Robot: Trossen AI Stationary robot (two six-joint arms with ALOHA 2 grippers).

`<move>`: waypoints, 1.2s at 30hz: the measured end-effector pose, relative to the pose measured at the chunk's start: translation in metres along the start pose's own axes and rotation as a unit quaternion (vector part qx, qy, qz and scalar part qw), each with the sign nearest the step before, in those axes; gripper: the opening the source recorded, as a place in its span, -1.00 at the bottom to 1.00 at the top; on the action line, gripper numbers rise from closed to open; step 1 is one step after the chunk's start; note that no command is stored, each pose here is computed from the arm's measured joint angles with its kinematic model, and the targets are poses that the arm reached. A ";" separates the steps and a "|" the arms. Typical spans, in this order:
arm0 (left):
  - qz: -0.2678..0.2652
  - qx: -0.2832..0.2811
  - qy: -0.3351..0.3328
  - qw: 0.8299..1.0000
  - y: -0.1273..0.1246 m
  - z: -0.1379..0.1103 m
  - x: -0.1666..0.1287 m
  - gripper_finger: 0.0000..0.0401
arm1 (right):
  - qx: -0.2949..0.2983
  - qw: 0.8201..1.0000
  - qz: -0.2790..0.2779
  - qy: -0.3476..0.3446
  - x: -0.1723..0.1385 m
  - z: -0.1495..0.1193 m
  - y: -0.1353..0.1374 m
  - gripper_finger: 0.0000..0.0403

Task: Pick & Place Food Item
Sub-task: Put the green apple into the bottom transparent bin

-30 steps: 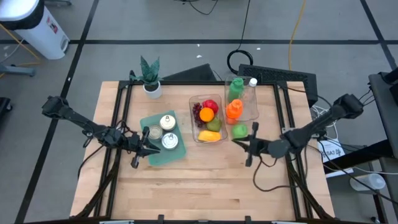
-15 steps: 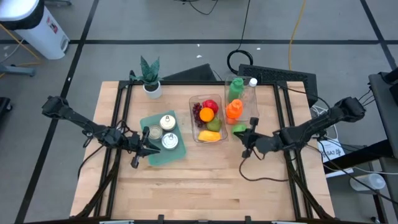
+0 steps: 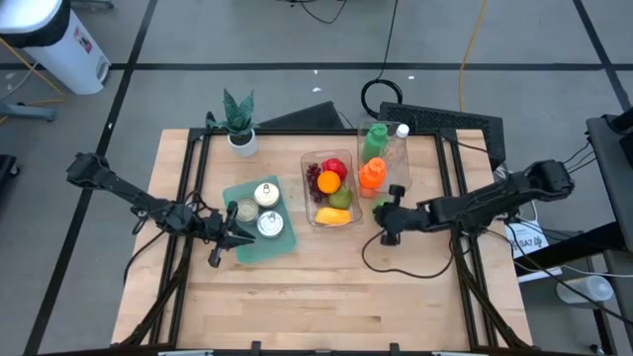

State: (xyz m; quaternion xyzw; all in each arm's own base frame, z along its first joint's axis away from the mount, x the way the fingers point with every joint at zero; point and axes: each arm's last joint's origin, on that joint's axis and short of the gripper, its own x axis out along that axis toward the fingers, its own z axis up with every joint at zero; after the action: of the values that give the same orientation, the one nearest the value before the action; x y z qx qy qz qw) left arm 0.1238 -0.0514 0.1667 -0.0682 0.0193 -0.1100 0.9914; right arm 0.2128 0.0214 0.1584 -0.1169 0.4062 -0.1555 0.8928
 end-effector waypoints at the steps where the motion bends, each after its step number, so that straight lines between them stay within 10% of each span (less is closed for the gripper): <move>1: 0.000 0.000 0.000 1.000 0.000 0.000 0.000 -0.75 | 0.015 0.999 0.024 0.016 0.000 -0.002 0.002 -1.00; 5: 0.000 0.000 0.001 1.000 0.000 0.000 0.000 -0.75 | 0.089 0.983 0.146 0.058 -0.010 0.001 0.021 -1.00; 9: 0.000 0.000 0.004 1.000 0.000 -0.001 0.000 -0.75 | 0.040 0.972 0.230 -0.006 -0.039 0.022 0.053 -1.00; 15: 0.000 0.000 0.003 1.000 0.000 -0.001 0.000 -0.75 | -0.003 0.987 0.148 -0.067 -0.091 0.048 0.068 -1.00; 21: -0.001 -0.004 0.004 1.000 0.000 -0.001 0.000 -0.75 | -0.044 0.989 0.134 0.037 -0.128 0.053 0.056 -0.92; 29: -0.001 -0.007 0.003 1.000 0.000 -0.001 0.000 -0.75 | 0.125 0.945 0.221 0.207 -0.137 0.058 0.044 0.05; 36: -0.001 -0.008 0.003 1.000 0.000 -0.001 0.000 -0.75 | 0.148 0.927 0.140 0.315 -0.143 0.037 0.033 0.84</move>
State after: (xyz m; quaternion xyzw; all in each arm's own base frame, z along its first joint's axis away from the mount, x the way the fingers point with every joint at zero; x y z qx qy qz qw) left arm 0.1238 -0.0515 0.1661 -0.0754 0.0232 -0.1112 0.9907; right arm 0.1581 0.1085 0.2701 0.1299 0.6510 -0.1163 0.7388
